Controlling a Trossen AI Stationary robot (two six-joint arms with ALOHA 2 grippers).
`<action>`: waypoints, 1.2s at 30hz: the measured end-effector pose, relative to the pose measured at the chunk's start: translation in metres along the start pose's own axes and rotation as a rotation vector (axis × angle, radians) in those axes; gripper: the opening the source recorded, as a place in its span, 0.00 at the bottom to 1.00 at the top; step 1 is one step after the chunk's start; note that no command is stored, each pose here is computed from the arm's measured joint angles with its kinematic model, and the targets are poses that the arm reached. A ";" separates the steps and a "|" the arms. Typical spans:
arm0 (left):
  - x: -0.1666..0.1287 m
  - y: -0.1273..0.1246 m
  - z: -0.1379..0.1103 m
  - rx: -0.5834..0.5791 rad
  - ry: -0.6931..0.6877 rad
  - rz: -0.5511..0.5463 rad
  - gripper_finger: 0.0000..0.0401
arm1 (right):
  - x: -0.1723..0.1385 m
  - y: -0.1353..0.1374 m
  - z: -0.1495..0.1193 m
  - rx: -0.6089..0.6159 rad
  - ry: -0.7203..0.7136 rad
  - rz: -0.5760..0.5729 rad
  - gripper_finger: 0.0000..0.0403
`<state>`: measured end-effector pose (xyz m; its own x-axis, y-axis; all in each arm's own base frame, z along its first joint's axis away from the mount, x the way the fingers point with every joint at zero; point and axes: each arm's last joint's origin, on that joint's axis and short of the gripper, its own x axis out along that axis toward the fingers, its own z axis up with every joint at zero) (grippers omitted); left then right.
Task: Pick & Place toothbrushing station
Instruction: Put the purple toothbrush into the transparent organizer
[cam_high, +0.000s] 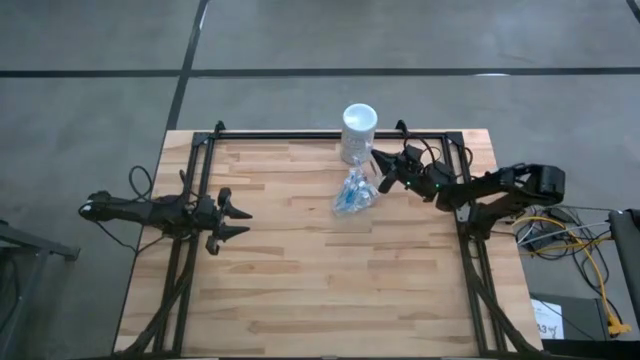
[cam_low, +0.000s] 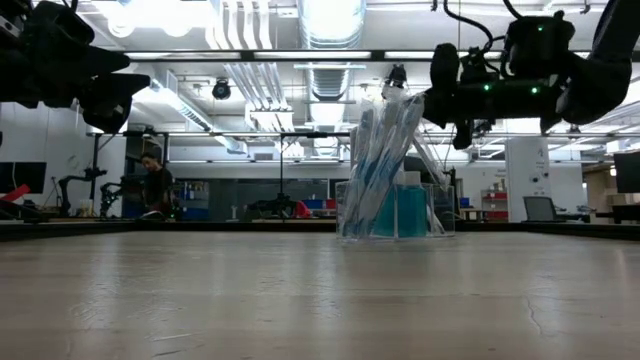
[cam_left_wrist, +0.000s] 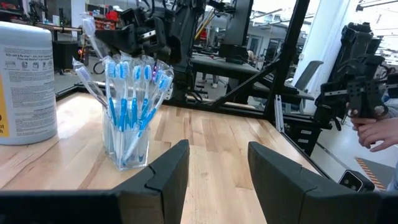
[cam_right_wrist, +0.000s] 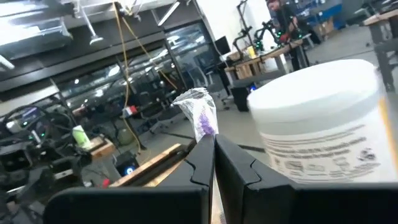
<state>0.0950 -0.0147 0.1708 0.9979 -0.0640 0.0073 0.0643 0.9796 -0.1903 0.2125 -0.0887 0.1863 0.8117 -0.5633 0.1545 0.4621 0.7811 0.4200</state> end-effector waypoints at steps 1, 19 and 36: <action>0.000 0.000 0.000 0.000 0.000 0.000 0.42 | -0.001 -0.001 -0.001 0.002 -0.010 0.003 0.02; 0.000 0.000 0.000 0.000 0.000 0.000 0.42 | -0.016 -0.022 -0.023 0.164 0.013 -0.041 0.02; 0.000 0.000 0.000 0.000 0.000 0.000 0.42 | -0.041 -0.028 -0.037 0.268 0.106 -0.065 0.02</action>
<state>0.0950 -0.0147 0.1709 0.9979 -0.0637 0.0075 0.0639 0.9796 -0.1904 0.1795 -0.0781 0.1352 0.8225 -0.5680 0.0313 0.4153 0.6371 0.6494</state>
